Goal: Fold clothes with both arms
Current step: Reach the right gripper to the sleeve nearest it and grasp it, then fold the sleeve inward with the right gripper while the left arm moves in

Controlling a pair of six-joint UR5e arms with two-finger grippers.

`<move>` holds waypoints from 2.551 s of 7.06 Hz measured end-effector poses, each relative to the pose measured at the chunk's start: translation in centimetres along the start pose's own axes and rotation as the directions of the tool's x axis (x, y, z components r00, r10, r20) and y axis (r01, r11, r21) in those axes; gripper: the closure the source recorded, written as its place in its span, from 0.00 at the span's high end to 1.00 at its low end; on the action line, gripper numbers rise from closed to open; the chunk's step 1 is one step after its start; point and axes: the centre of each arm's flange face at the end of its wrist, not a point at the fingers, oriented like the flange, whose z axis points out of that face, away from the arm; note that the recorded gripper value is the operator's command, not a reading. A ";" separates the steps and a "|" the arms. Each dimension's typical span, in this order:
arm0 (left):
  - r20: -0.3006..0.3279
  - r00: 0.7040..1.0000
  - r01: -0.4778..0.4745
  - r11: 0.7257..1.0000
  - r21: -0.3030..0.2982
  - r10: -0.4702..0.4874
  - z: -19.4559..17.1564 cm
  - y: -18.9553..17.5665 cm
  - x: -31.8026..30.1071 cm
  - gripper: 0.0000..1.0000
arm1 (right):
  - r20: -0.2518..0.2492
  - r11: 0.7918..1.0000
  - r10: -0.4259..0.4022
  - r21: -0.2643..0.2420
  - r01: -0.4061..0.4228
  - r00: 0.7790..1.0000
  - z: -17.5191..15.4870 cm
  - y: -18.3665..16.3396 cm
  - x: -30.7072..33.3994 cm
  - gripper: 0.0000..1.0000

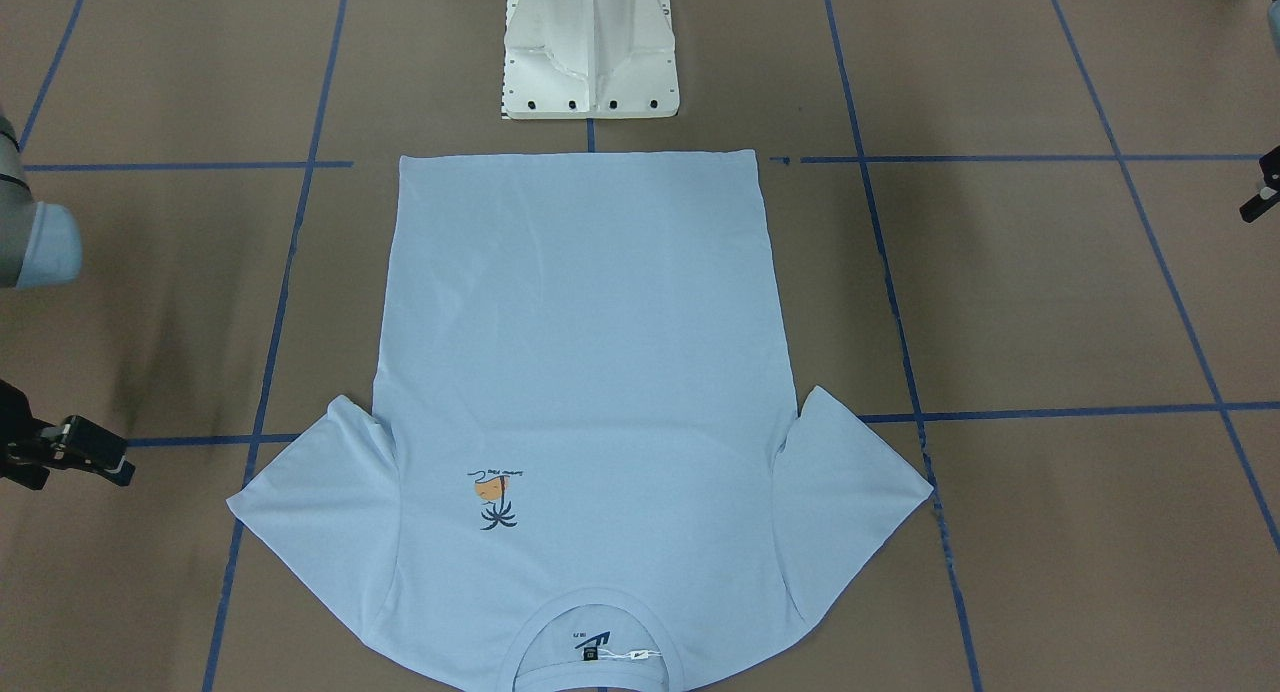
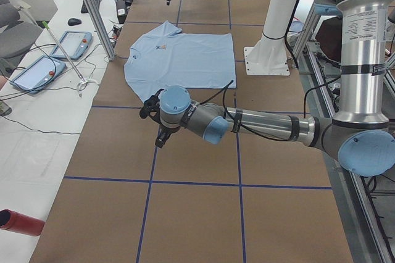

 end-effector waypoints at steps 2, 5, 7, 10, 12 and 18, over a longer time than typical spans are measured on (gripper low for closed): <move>-0.020 1.000 -0.010 1.000 0.007 0.011 -0.2 0.2 0.5 1.00 | -0.014 0.994 0.053 0.097 -0.051 0.998 2.9 1.6 -4.8 0.99; -0.024 1.000 -0.019 1.000 0.011 0.019 -0.2 0.2 0.6 1.00 | -0.015 0.993 0.064 0.098 -0.062 0.998 5.9 4.5 -7.9 0.81; -0.024 0.999 -0.023 1.000 0.013 0.023 -0.3 0.2 0.7 1.00 | -0.026 0.994 0.061 0.096 -0.058 0.998 6.9 4.8 -8.4 0.74; -0.024 0.999 -0.026 0.999 0.018 0.027 -0.3 0.2 0.6 1.00 | -0.065 0.989 0.060 0.140 -0.050 0.996 8.0 3.7 -9.3 0.02; -0.024 0.999 -0.026 1.000 0.018 0.026 -0.3 0.4 0.7 1.00 | -0.079 0.987 0.056 0.154 -0.043 0.995 8.7 4.2 -9.6 0.00; -0.035 0.999 -0.017 1.000 0.013 0.017 -0.3 1.2 0.8 1.00 | 0.091 0.953 0.265 0.128 -0.276 0.960 6.3 5.6 -31.4 0.12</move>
